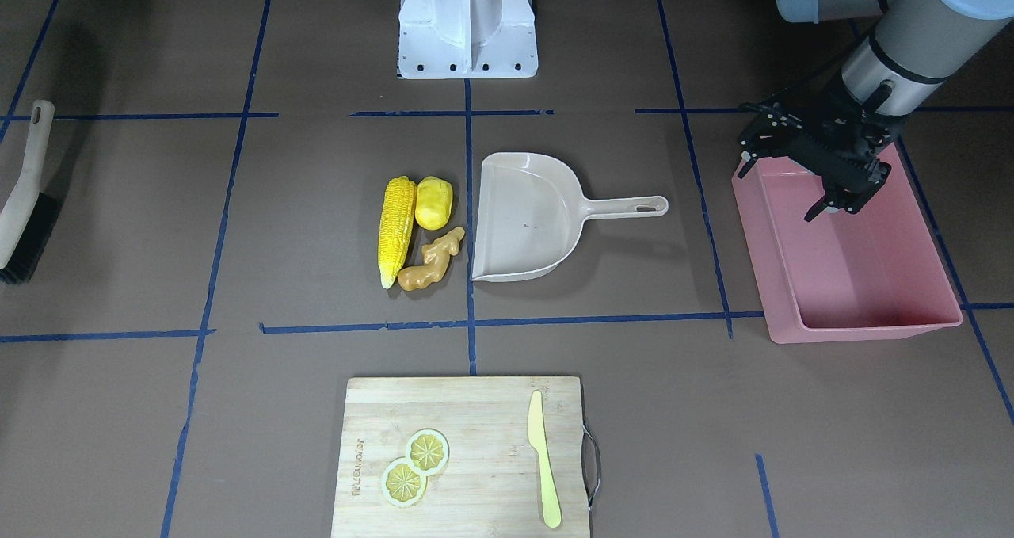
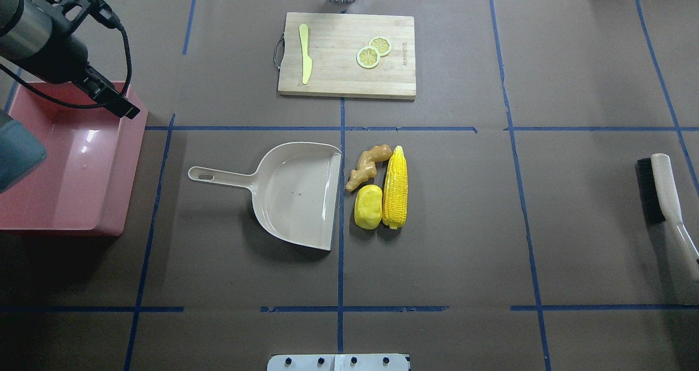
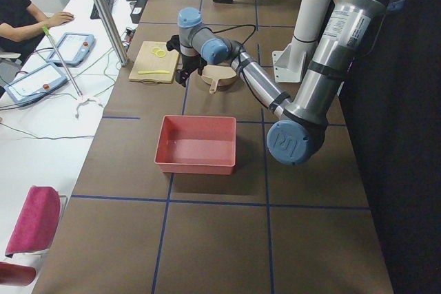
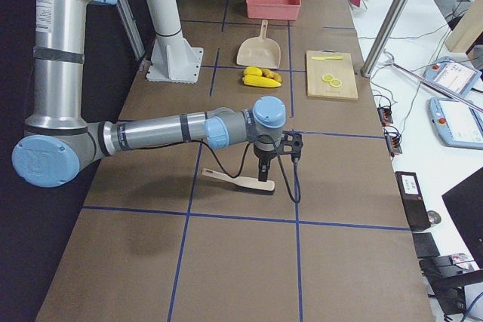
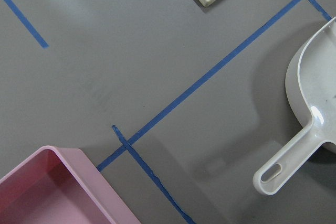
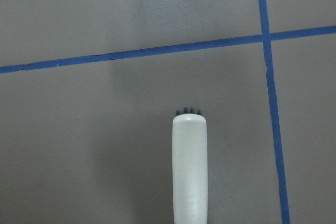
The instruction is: Sweep and dump trash into bin
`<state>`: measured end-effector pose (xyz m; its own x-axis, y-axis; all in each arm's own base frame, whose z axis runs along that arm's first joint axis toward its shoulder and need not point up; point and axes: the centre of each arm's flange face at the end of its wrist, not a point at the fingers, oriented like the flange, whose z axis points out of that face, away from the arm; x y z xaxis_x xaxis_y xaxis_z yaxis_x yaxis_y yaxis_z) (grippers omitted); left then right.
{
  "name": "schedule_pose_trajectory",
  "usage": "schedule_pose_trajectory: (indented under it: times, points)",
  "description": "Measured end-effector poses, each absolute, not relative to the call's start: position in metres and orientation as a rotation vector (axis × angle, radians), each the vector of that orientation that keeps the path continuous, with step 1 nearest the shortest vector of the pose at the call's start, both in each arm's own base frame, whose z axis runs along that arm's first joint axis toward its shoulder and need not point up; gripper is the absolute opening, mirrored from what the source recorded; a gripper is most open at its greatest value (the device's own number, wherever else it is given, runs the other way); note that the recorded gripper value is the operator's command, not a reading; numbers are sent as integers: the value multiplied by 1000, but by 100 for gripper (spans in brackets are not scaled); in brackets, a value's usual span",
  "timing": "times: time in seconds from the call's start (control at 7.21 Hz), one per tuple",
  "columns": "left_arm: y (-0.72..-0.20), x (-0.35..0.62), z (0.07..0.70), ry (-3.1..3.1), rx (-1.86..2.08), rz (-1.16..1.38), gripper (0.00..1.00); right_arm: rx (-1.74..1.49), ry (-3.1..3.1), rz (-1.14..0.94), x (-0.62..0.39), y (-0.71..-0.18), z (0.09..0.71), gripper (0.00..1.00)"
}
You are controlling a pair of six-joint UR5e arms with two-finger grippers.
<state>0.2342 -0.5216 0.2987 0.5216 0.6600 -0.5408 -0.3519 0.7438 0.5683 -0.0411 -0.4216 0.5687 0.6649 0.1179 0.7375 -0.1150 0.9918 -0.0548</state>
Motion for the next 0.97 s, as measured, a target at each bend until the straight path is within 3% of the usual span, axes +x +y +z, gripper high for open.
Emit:
schedule_pose_trajectory:
  times: [0.42, 0.97]
  points:
    - [-518, 242, 298, 813, 419, 641, 100, -37, -810, 152, -82, -362, 595, 100]
    - [-515, 245, 303, 805, 422, 676, 100, -111, -778, 92, -116, -345, 620, 99]
